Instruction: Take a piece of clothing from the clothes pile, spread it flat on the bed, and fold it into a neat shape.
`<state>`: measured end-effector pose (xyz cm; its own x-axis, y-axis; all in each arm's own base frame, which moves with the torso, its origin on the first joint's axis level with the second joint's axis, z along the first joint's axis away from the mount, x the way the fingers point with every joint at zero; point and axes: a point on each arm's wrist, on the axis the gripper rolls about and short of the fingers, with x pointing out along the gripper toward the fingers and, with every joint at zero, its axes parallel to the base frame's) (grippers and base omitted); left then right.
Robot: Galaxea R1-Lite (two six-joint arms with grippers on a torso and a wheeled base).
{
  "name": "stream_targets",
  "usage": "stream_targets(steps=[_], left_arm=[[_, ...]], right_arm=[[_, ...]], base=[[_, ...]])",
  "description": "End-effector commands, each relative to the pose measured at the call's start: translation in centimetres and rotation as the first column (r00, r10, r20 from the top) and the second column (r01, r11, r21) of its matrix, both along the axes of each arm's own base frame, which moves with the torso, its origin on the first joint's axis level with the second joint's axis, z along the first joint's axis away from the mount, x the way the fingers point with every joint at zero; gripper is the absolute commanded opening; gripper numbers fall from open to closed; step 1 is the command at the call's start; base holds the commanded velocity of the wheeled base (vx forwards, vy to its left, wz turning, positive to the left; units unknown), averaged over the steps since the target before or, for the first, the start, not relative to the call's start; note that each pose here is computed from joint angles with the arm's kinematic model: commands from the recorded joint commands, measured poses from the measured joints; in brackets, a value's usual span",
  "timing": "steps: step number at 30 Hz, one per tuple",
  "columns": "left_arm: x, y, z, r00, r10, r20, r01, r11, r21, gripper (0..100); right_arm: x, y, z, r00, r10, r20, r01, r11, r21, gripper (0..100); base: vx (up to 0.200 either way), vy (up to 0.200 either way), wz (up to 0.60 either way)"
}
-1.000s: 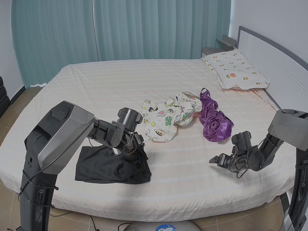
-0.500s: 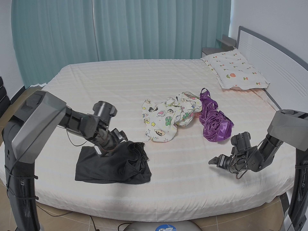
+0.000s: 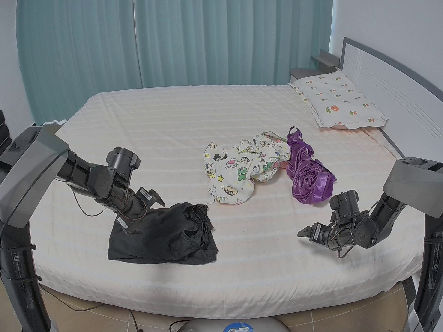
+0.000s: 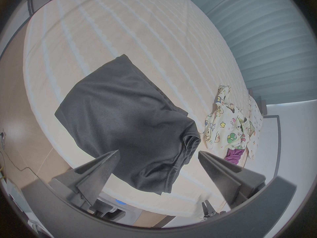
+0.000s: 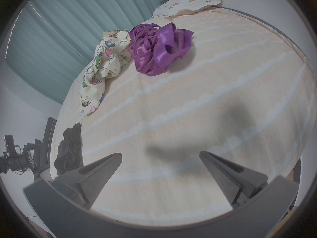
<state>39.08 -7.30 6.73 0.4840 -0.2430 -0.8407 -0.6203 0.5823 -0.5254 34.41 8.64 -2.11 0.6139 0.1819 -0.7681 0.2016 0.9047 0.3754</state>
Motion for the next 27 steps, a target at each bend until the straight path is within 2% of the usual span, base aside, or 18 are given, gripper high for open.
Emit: stream_targets(steps=[1, 4, 5, 10, 20, 27], left_arm=[[-0.3, 1.4, -0.8, 0.999, 0.013, -0.039, -0.014, 1.000, -0.024, 100], [-0.4, 2.4, -0.9, 0.998, 0.030, -0.049, -0.032, 0.999, -0.039, 100], [-0.6, 3.3, -0.7, 0.998, 0.040, -0.052, -0.043, 0.997, -0.056, 100], [-0.6, 5.1, -1.1, 0.998, 0.039, -0.057, -0.044, 0.996, -0.079, 100], [-0.7, 6.7, -1.3, 1.000, -0.003, -0.017, 0.001, 0.990, -0.144, 100], [-0.4, 7.8, -1.9, 0.999, -0.024, 0.040, 0.029, 0.993, -0.117, 100]], right_arm=[[-0.2, 0.6, 0.0, 1.000, 0.009, 0.003, -0.009, 1.000, -0.009, 100], [-0.2, 0.7, 0.0, 1.000, 0.007, 0.004, -0.007, 1.000, -0.012, 100], [-0.1, 0.9, 0.1, 1.000, 0.009, 0.019, -0.009, 1.000, -0.006, 100], [-0.1, 1.4, 0.4, 0.996, 0.019, 0.082, -0.020, 1.000, 0.016, 100], [-0.2, 2.3, 0.6, 0.992, 0.037, 0.117, -0.041, 0.999, 0.030, 100], [-0.2, 3.9, 1.0, 0.982, 0.065, 0.179, -0.076, 0.995, 0.057, 100]], base=[[0.000, 0.200, 0.00], [0.000, 0.200, 0.00], [0.000, 0.200, 0.00], [0.000, 0.200, 0.00], [0.000, 0.200, 0.00], [0.000, 0.200, 0.00]])
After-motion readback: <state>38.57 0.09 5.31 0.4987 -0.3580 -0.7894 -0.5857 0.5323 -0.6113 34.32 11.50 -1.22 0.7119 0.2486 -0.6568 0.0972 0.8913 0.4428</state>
